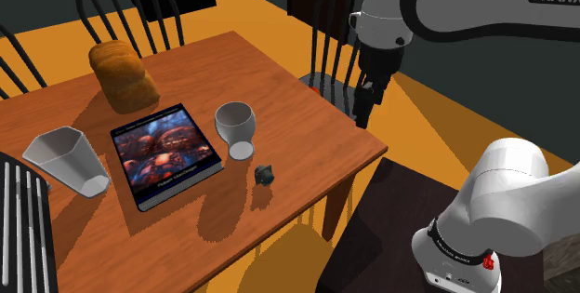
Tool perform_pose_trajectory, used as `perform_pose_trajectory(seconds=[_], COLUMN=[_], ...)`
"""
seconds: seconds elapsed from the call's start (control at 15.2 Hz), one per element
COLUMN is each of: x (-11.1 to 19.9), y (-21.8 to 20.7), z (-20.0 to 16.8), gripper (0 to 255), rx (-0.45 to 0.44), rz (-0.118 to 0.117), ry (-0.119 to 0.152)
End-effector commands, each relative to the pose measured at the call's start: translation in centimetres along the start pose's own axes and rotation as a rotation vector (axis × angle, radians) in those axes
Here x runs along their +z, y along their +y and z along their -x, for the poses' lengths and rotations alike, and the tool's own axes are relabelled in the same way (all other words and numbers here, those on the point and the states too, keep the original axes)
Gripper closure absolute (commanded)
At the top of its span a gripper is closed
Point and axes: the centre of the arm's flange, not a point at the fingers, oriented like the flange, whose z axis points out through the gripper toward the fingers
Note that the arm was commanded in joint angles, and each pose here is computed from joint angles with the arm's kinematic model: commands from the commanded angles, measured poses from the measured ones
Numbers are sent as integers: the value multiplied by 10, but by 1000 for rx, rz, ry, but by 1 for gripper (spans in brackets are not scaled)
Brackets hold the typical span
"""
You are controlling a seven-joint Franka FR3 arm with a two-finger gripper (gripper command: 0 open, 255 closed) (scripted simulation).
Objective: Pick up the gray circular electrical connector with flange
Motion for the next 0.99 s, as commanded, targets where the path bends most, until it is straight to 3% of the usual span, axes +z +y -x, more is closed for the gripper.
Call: perform_pose_trajectory(seconds=[0.0,0.92], x=[0,89], y=[0,-96], z=[0,-127], gripper=[0,0], rx=[0,-100], rz=[0,23], ry=[0,33])
